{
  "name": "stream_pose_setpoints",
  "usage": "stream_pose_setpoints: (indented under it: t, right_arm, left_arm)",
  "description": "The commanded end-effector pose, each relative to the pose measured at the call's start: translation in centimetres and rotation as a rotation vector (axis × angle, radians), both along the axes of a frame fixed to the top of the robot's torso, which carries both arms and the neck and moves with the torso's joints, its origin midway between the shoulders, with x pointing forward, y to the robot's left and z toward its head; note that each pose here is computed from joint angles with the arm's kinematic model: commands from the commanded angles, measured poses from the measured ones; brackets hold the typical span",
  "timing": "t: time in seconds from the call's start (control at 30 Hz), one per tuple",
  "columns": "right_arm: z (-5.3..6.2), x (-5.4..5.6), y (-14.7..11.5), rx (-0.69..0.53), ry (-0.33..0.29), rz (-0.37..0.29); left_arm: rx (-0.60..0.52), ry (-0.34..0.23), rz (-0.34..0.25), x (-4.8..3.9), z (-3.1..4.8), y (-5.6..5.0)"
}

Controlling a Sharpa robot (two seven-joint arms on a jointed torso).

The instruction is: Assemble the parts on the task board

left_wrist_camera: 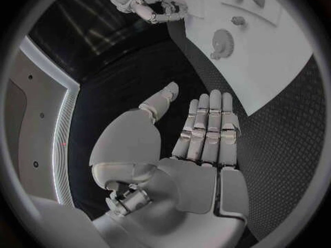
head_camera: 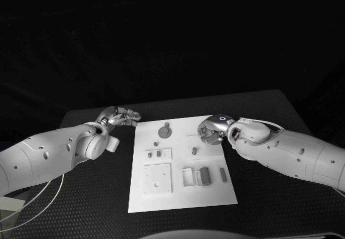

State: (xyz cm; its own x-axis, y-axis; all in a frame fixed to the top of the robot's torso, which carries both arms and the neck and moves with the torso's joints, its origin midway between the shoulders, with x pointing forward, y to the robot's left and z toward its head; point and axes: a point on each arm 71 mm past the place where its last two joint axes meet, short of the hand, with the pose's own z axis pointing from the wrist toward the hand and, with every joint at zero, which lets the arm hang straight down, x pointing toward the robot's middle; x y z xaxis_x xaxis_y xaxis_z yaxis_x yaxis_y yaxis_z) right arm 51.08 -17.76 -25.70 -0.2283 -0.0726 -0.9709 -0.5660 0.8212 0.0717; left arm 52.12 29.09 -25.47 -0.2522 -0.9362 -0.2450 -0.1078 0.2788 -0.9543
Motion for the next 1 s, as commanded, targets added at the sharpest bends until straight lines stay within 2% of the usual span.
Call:
stream_pose_setpoints:
  t: [0.03,0.4,1.0]
  right_arm:
    - [-1.1,-0.3,-0.3,-0.056,0.042,0.002]
    - [-1.8,-0.4,-0.2,-0.094,0.055,0.007]
    - [-2.9,-1.0,-0.1,-0.209,0.039,0.045]
  left_arm:
    - [-0.016,-0.002,-0.015,0.02,0.13,-0.3]
    - [-0.017,0.001,-0.018,0.04,0.12,-0.3]
    - [-0.015,0.002,-0.015,0.05,0.14,-0.2]
